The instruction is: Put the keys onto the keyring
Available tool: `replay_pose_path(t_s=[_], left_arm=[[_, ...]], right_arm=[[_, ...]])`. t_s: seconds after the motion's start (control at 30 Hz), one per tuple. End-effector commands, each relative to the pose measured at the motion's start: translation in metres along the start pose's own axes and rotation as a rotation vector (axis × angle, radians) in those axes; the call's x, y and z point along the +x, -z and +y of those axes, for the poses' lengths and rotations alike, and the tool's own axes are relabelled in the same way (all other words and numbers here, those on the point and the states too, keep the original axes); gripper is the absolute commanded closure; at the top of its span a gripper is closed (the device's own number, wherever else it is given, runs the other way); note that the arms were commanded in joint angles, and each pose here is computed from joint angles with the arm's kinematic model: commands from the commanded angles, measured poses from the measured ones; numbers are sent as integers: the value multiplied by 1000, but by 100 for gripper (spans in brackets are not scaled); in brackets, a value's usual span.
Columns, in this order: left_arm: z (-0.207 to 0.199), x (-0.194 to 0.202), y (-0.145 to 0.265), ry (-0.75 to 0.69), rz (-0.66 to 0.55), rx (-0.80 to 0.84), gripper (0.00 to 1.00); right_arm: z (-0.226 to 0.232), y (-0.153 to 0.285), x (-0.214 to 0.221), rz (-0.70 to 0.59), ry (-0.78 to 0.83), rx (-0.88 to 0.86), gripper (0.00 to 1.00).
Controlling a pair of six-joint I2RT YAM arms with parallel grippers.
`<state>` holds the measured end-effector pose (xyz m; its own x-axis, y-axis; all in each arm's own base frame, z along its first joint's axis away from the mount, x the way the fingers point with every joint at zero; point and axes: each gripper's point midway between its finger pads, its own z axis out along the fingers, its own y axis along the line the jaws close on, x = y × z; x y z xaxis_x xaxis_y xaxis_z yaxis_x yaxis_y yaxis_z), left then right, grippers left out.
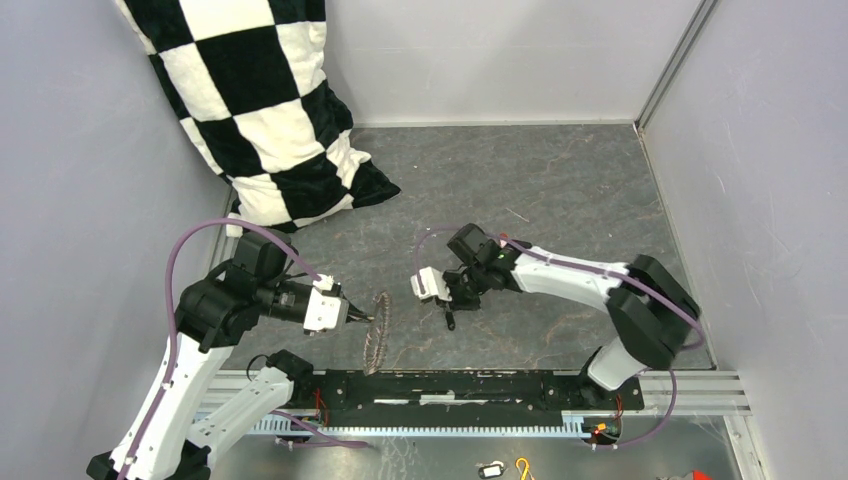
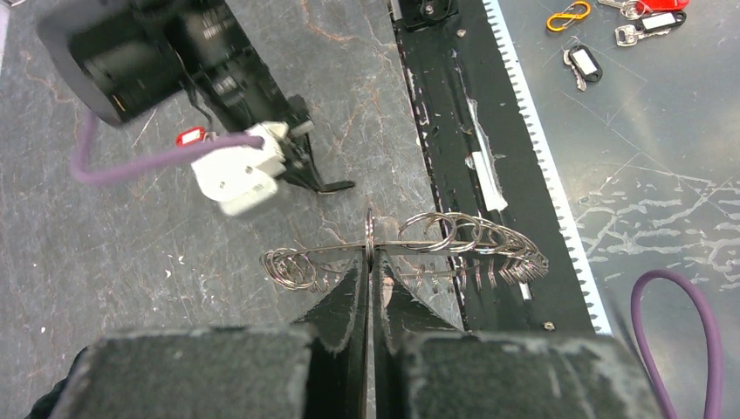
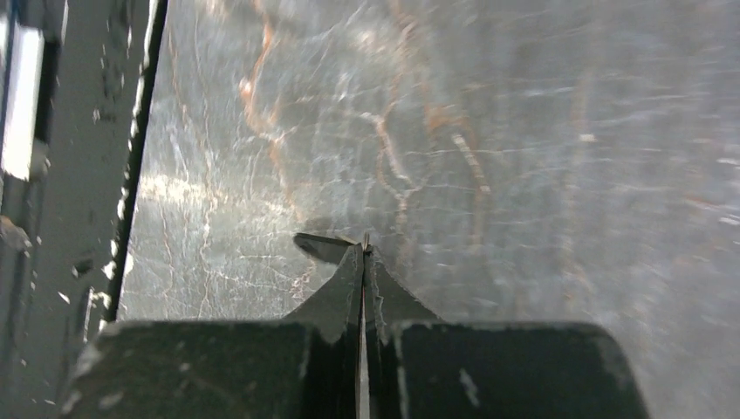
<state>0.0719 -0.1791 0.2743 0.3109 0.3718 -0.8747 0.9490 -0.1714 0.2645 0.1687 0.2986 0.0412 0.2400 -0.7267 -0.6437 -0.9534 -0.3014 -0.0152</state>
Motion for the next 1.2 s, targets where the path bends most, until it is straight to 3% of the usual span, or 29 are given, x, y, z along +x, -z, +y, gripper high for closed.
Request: replay_pose_path(t_s=[0.0, 0.13, 0.4, 0.6, 0.93, 1.17], left_arm=[[4, -17, 2, -57, -51, 2, 98], [6, -30, 1, -35, -100, 23, 98], [-2, -51, -4, 32, -216, 137, 98], [3, -69, -4, 78, -283, 189, 98], [2, -88, -2, 75, -377, 247, 98], [0, -89, -2, -65, -405, 229, 98]], right_arm=[[-26, 52, -72, -216, -58, 243, 100], [-14, 101, -125, -361, 30, 320, 100], [18, 166, -181, -420, 298, 421, 100], [34, 208, -227, -538, 439, 494, 100], [71, 225, -266, -669, 600, 439, 100], [88, 229, -281, -727, 660, 398, 100]])
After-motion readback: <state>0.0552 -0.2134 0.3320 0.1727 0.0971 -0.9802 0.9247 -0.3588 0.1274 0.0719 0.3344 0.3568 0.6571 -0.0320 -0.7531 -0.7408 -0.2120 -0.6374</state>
